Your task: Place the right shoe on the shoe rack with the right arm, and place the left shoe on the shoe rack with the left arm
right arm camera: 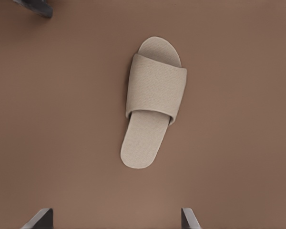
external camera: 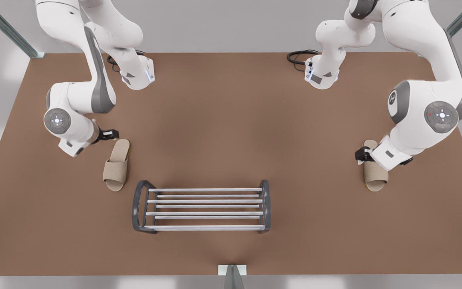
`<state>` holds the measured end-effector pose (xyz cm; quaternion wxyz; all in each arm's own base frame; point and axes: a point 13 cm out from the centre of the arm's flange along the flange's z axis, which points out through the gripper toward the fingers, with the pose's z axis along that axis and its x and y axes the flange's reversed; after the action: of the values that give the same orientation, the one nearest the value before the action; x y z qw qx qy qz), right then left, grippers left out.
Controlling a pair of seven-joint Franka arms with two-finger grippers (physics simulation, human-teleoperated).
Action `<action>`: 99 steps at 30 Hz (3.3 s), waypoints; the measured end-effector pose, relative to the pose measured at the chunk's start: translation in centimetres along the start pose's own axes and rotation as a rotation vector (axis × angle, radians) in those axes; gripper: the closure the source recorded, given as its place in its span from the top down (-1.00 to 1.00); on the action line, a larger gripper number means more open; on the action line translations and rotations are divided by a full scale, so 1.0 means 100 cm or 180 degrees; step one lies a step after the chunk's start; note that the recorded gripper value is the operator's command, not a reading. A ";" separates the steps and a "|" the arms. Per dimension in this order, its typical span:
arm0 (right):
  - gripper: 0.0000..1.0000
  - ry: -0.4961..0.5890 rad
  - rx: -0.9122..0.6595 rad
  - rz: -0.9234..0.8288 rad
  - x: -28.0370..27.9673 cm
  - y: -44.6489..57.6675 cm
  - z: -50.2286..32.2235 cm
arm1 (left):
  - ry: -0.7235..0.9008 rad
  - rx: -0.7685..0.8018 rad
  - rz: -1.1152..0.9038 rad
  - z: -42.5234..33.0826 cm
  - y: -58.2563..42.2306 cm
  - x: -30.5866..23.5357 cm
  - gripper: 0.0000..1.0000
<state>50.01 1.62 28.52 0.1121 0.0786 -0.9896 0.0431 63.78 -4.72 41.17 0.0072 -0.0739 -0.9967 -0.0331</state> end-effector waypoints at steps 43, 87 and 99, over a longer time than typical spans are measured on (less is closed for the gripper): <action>1.00 -0.1403 -0.0528 -0.0587 -0.022 -0.059 0.152 | -0.2619 -0.1547 -0.2279 0.347 0.118 0.138 1.00; 1.00 -0.1850 -0.0468 -0.0521 -0.022 -0.094 0.195 | -0.2848 -0.1510 -0.2033 0.375 0.156 0.086 0.14; 1.00 -0.1808 -0.0609 -0.0552 -0.034 -0.063 0.203 | -0.2959 -0.1412 -0.2035 0.358 0.145 0.066 -0.57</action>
<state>49.99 -6.21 8.45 -0.1588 0.1607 -0.9705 -0.0837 59.11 13.00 6.56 -0.4549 0.2227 -0.8376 -0.2048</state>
